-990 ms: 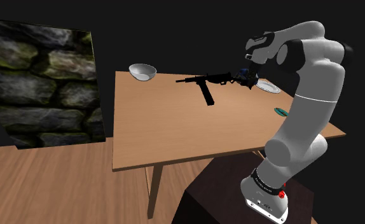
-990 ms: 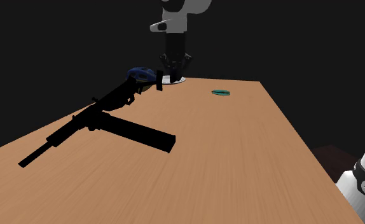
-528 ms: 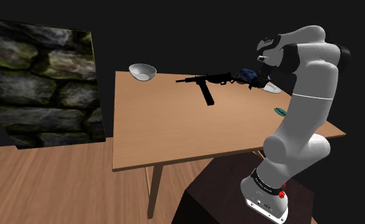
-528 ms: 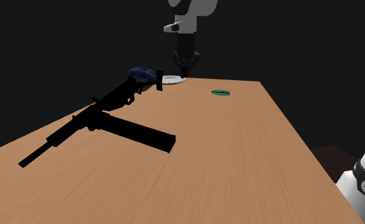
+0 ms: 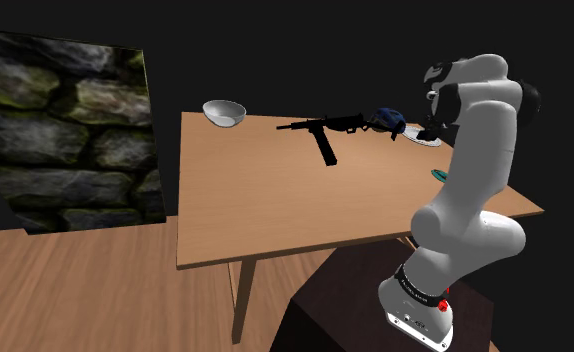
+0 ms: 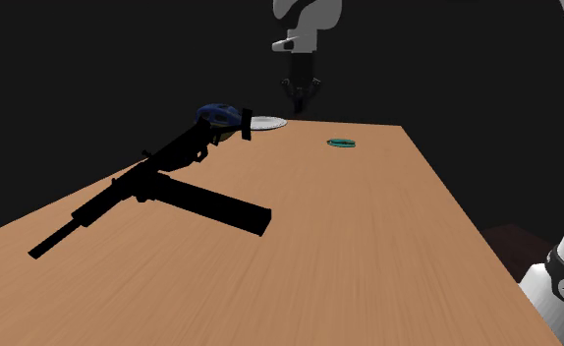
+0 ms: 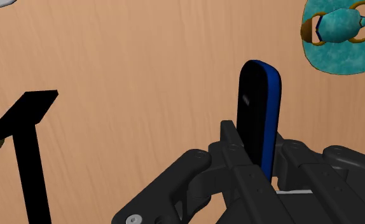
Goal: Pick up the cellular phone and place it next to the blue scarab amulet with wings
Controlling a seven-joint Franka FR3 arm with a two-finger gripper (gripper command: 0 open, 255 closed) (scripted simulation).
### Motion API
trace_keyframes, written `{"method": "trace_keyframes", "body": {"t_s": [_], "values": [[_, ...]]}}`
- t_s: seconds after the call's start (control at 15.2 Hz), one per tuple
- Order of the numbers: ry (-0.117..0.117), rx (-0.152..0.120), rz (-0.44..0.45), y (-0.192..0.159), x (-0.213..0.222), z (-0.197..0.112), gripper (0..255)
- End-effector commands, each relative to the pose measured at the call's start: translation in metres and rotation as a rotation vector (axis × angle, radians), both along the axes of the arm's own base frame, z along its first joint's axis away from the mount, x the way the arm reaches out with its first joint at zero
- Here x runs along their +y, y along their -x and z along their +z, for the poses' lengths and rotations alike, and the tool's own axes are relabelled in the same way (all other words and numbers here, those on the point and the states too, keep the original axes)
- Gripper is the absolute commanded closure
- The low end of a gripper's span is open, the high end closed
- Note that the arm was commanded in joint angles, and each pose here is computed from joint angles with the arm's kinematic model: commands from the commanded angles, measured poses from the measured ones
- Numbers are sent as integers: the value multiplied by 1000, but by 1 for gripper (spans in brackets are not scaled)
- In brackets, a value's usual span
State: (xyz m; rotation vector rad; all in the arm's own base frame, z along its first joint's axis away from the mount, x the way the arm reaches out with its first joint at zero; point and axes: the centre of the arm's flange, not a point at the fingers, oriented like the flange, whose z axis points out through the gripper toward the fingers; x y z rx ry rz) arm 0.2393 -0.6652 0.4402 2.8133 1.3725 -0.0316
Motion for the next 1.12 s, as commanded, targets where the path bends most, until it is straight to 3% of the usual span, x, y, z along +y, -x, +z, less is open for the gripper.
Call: {"method": "trace_keyframes", "body": {"t_s": [0.0,0.13,1.06], "values": [[0,0,1,20,-15,1,255],[0,0,1,42,-39,1,255],[0,0,1,43,-39,-73,255]]}}
